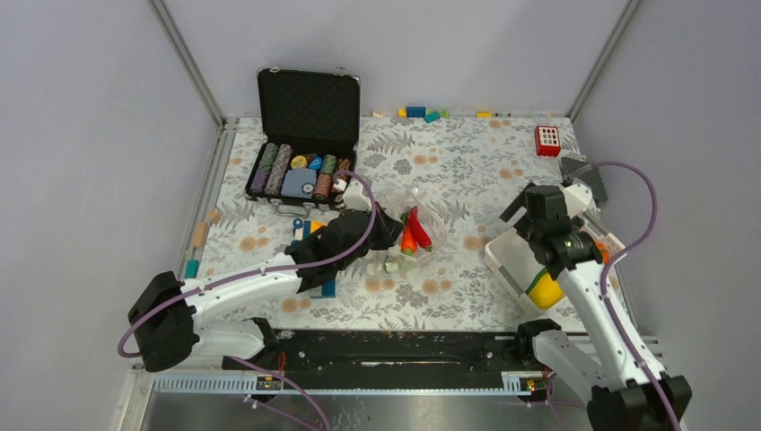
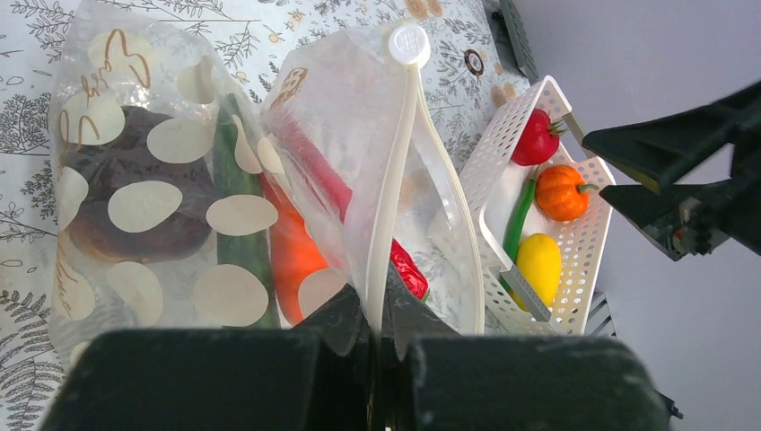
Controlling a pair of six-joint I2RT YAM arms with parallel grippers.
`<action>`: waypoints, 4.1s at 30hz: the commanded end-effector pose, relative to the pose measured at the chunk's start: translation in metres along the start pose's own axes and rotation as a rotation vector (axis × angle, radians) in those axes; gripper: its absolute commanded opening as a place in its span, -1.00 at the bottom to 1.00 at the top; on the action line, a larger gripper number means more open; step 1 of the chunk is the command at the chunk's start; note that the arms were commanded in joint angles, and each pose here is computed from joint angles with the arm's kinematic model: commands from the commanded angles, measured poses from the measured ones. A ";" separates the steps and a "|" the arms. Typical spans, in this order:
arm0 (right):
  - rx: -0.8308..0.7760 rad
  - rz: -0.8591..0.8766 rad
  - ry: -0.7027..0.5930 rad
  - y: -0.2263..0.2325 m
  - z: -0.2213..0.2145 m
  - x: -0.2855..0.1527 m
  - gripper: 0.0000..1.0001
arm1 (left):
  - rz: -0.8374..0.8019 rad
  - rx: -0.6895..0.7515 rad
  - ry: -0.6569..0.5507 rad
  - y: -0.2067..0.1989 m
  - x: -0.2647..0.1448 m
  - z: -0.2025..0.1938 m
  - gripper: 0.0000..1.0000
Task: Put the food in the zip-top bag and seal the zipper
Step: Pick up the fake vegetable from the bin, then place the fake vegetable in the zipper food storage bag.
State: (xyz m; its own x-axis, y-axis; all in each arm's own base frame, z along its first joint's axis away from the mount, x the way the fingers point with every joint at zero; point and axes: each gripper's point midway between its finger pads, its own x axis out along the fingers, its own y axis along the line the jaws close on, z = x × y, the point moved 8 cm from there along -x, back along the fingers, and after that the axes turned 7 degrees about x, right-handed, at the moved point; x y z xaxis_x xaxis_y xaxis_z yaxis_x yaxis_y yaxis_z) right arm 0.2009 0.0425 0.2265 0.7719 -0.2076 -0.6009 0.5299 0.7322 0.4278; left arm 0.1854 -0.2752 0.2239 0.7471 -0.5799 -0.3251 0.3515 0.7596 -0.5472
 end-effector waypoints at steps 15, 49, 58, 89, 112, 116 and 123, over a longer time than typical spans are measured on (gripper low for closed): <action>-0.066 -0.602 -0.002 -0.083 0.071 0.119 0.99 | -0.033 0.021 -0.070 -0.008 0.002 0.018 -1.00; -0.021 -0.472 0.087 -0.103 0.064 0.175 0.67 | -0.084 0.010 0.017 -0.022 0.018 0.010 -1.00; -0.016 -0.462 0.069 -0.096 0.071 0.116 0.26 | -0.082 0.026 0.010 -0.018 0.011 0.010 -1.00; -0.297 0.875 0.594 0.103 -0.073 -0.028 0.20 | -0.133 0.054 -0.002 -0.023 -0.004 0.014 -1.00; -0.310 0.411 0.467 0.137 -0.102 -0.018 0.50 | -0.184 0.050 -0.028 -0.028 -0.006 0.012 -1.00; -0.311 0.449 0.485 0.137 -0.100 -0.024 0.67 | -0.170 0.050 -0.033 -0.023 -0.007 0.009 -1.00; -0.310 0.515 0.474 0.131 -0.090 -0.040 0.99 | -0.161 0.027 -0.076 -0.014 -0.012 0.007 -1.00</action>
State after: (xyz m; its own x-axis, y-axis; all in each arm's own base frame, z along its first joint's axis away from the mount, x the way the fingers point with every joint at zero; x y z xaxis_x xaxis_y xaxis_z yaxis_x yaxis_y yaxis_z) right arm 0.2164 0.2085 0.2242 0.5952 0.4092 -0.6916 0.0231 0.8516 0.5237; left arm 0.1721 -0.2758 0.2113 0.6775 -0.6600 -0.3248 0.4559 0.7233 -0.5187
